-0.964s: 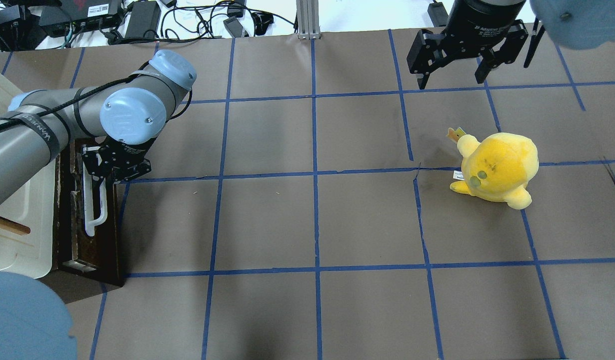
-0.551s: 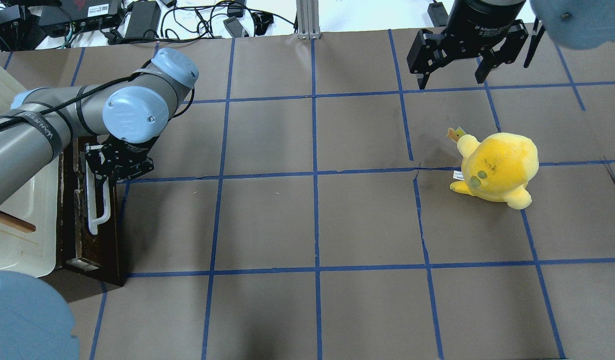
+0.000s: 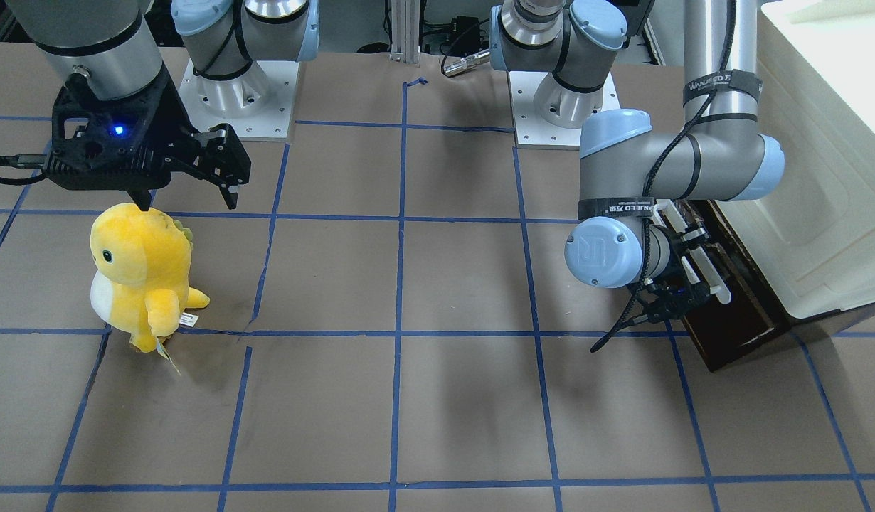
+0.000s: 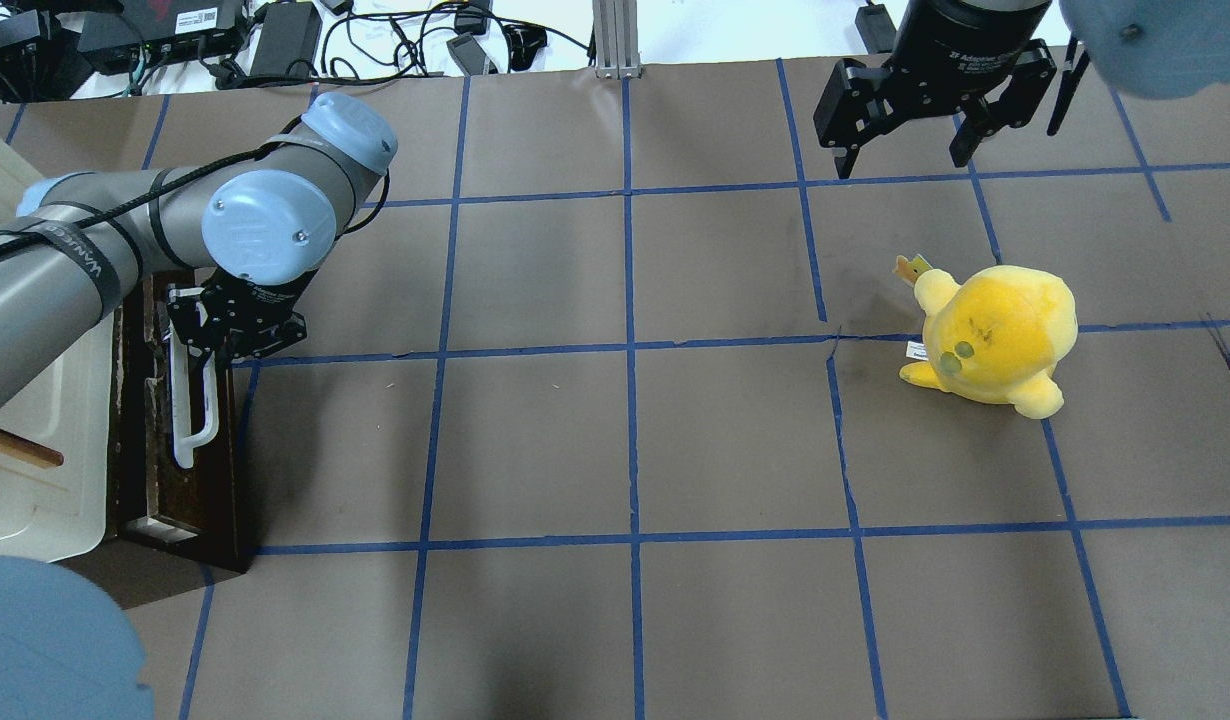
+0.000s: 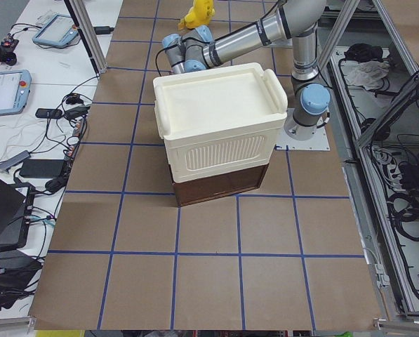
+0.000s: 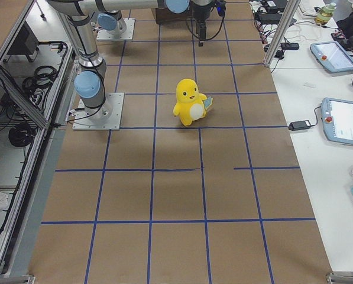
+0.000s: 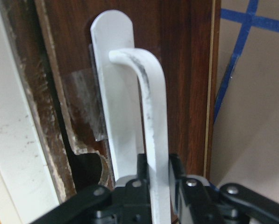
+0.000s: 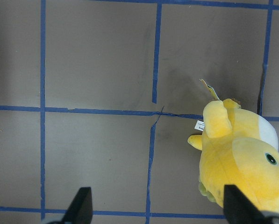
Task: Pull drawer sideways
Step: 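Pull the handle with the left gripper away from the white box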
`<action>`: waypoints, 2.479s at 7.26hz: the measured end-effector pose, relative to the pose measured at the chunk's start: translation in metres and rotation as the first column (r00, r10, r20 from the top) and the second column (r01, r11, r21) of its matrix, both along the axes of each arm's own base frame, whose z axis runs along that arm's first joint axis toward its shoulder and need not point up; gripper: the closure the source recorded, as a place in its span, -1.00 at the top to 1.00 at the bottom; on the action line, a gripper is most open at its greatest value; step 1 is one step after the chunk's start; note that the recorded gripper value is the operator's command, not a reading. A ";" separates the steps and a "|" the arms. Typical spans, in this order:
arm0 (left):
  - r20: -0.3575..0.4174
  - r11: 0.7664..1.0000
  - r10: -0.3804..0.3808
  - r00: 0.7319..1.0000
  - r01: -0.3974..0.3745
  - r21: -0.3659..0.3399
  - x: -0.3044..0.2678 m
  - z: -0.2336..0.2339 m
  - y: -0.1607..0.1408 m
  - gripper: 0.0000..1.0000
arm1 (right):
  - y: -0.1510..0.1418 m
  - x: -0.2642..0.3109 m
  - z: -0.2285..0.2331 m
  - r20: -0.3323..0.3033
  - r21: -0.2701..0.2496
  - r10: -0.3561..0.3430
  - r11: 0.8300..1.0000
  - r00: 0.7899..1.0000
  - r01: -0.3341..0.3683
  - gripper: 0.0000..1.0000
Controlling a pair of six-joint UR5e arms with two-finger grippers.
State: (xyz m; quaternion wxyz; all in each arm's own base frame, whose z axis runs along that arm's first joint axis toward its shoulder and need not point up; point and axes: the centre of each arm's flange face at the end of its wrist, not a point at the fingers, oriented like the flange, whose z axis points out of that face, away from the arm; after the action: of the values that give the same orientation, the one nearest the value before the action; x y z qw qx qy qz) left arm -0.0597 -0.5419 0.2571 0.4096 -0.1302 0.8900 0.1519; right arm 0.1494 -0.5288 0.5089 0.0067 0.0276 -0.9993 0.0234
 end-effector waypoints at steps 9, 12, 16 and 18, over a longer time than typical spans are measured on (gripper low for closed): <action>-0.007 1.000 -0.025 1.000 0.025 -0.004 -0.020 -0.001 -0.004 -1.00 | 0.000 0.000 0.000 0.000 0.000 0.000 1.000 1.000 0.000 1.00; -0.019 1.000 -0.024 1.000 0.024 0.000 -0.026 -0.001 -0.002 -1.00 | 0.000 0.000 0.000 -0.001 0.000 0.000 1.000 1.000 0.000 1.00; -0.023 0.999 -0.051 0.998 0.051 0.001 -0.042 0.002 0.002 -1.00 | 0.000 0.000 0.000 -0.001 0.000 0.000 1.000 1.000 0.000 1.00; -0.024 0.998 -0.059 0.998 0.060 0.001 -0.047 0.002 0.003 -1.00 | 0.000 0.000 0.000 -0.001 0.000 0.000 1.000 1.000 0.000 1.00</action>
State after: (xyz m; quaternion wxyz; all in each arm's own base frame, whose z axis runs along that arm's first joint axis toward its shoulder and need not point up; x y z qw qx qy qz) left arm -0.1072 -0.5393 0.2588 0.4032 -0.1015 0.8983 0.1419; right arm 0.1493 -0.5288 0.5089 0.0073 0.0275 -0.9993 0.0233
